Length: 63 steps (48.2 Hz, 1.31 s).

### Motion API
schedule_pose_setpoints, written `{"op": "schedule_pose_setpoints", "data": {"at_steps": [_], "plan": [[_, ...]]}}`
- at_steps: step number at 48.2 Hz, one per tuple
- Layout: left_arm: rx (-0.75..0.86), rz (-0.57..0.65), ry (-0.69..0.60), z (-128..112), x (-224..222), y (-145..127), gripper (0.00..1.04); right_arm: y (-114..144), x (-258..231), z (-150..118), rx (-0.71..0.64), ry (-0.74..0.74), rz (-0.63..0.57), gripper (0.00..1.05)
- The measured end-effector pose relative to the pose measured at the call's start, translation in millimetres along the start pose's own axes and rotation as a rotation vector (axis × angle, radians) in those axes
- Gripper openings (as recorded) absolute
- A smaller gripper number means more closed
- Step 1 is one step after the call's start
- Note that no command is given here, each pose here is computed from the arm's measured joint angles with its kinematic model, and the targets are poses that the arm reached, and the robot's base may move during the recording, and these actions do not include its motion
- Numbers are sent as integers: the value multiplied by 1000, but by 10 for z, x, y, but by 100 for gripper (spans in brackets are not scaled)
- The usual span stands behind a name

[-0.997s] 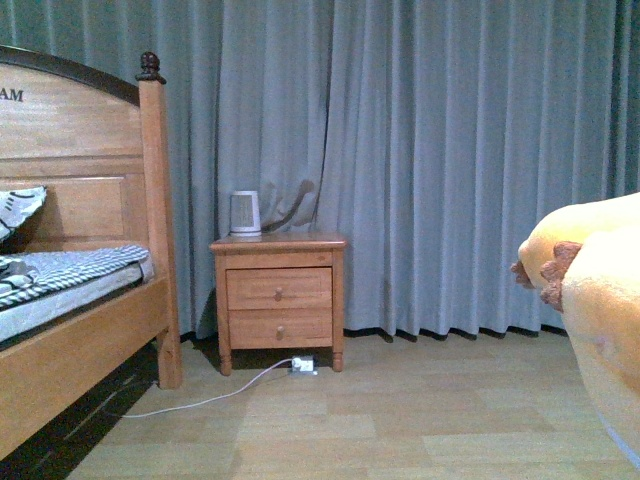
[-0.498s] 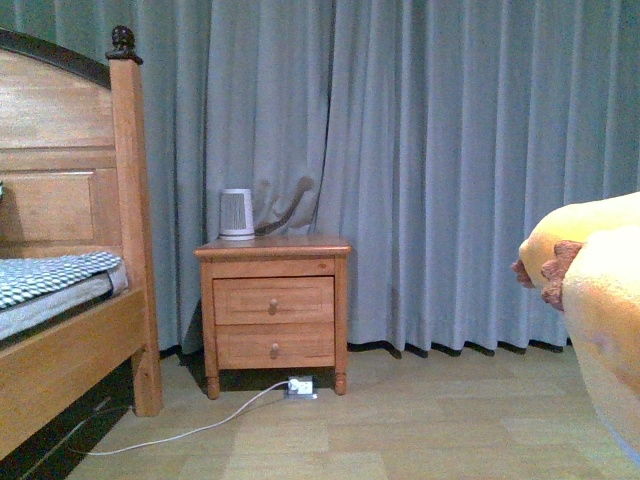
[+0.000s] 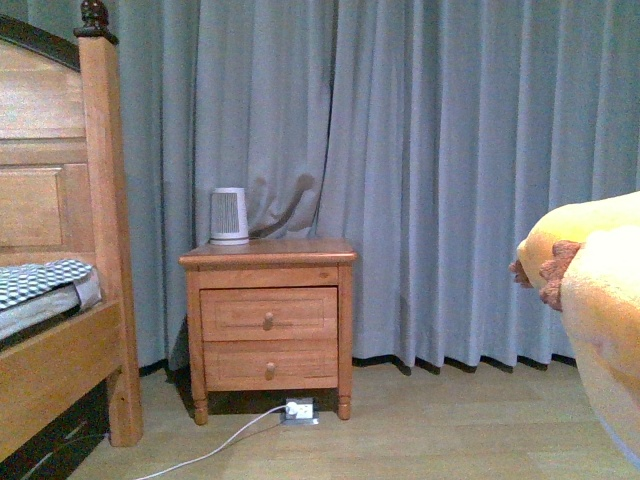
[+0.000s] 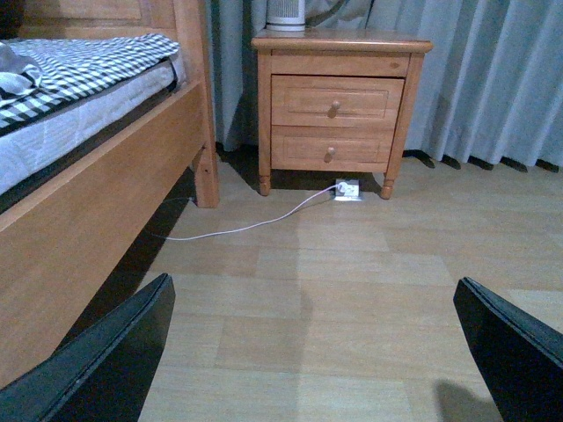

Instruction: Put away toys

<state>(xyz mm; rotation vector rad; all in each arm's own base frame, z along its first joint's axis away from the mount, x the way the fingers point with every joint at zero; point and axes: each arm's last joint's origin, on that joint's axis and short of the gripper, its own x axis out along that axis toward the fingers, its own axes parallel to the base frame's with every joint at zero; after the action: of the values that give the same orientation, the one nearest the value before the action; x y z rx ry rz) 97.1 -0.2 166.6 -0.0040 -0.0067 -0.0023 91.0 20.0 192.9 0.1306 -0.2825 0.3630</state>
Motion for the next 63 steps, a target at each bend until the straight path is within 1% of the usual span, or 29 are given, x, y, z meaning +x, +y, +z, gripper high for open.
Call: {"op": "schedule_pose_setpoints", "data": {"at_steps": [63], "plan": [[0,0,0,0,0,1,99,-1,0,-1,0,1,-2,8]]}}
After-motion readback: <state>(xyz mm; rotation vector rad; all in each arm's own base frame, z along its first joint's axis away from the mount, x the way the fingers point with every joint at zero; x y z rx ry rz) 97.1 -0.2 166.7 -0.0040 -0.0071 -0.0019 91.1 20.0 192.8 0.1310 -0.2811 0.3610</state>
